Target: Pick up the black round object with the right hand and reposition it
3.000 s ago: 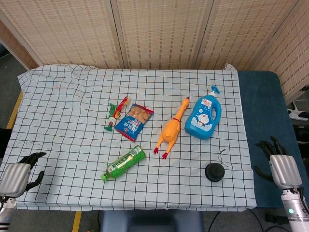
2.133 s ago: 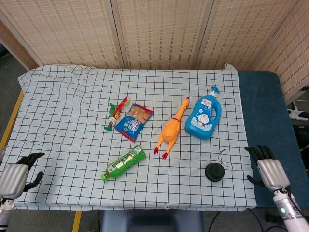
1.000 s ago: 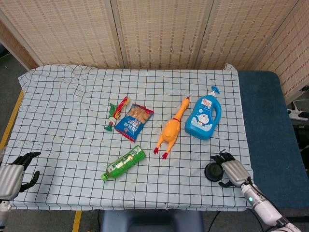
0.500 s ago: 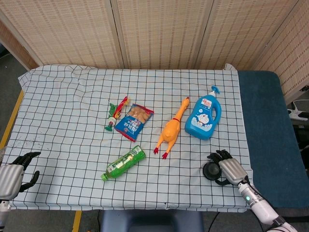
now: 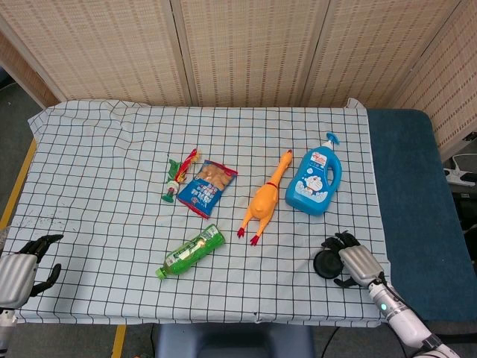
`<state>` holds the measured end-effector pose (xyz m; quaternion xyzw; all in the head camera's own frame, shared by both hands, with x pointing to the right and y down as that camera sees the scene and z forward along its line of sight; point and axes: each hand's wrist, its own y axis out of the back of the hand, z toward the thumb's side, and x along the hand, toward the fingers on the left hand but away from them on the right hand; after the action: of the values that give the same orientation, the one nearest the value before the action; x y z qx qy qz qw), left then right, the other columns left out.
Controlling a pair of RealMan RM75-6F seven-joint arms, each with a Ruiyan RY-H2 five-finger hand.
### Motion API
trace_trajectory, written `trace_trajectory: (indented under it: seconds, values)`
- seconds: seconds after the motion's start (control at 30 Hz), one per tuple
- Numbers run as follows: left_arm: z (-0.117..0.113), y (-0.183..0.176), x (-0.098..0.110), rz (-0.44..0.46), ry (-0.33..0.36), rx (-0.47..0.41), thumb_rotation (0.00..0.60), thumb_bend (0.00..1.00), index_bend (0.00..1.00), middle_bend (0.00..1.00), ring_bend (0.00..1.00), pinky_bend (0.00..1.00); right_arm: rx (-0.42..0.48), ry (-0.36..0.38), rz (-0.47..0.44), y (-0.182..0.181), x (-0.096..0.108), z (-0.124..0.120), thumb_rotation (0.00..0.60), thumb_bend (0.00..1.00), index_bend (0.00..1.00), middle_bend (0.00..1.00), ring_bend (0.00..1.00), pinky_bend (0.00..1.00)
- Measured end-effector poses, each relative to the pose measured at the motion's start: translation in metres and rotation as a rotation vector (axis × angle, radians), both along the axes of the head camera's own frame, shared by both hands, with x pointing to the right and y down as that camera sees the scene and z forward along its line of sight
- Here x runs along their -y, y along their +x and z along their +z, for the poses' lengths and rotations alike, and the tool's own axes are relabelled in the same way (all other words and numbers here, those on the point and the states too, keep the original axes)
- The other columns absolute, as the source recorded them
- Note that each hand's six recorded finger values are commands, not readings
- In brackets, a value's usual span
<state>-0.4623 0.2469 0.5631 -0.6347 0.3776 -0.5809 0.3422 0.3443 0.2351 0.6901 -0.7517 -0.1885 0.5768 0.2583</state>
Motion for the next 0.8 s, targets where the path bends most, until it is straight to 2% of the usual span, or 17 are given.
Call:
trace_trajectory:
  seconds: [0.13, 0.23, 0.37, 0.6, 0.7, 0.8]
  values:
    - [0.0, 0.0, -0.0002, 0.004, 0.0, 0.003, 0.6, 0.43, 0.22, 0.26, 0.32, 0.63, 0.002, -0.004, 0.001, -0.0008, -0.0005, 0.0001, 0.6, 0.1, 0.18, 0.1, 0.0, 0.02]
    - [0.0, 0.0006, -0.0001, 0.002, 0.0, -0.001, 0.6, 0.43, 0.22, 0.26, 0.32, 0.63, -0.001, 0.001, 0.0, -0.0005, -0.0001, -0.0002, 0.6, 0.1, 0.2, 0.14, 0.0, 0.03]
    - [0.0, 0.0008, -0.0001, 0.007, 0.001, 0.004, 0.6, 0.43, 0.22, 0.26, 0.32, 0.63, -0.014, -0.001, -0.01, 0.0008, -0.0008, 0.0002, 0.6, 0.1, 0.25, 0.21, 0.04, 0.1]
    - [0.0003, 0.0007, -0.0002, 0.005, 0.0, 0.004, 0.6, 0.43, 0.22, 0.26, 0.32, 0.63, -0.045, -0.004, -0.02, 0.0027, -0.0015, 0.001, 0.6, 0.1, 0.28, 0.25, 0.09, 0.14]
    - [-0.0001, 0.0011, 0.0001, 0.005, 0.001, 0.001, 0.6, 0.43, 0.22, 0.26, 0.32, 0.63, -0.046, 0.004, -0.019, 0.0024, -0.0012, 0.0004, 0.6, 0.1, 0.34, 0.31, 0.14, 0.19]
    - [0.0001, 0.0006, -0.0003, 0.004, 0.0, 0.004, 0.6, 0.43, 0.22, 0.26, 0.32, 0.63, -0.049, 0.015, -0.019, 0.0027, -0.0007, -0.0008, 0.6, 0.1, 0.44, 0.39, 0.23, 0.27]
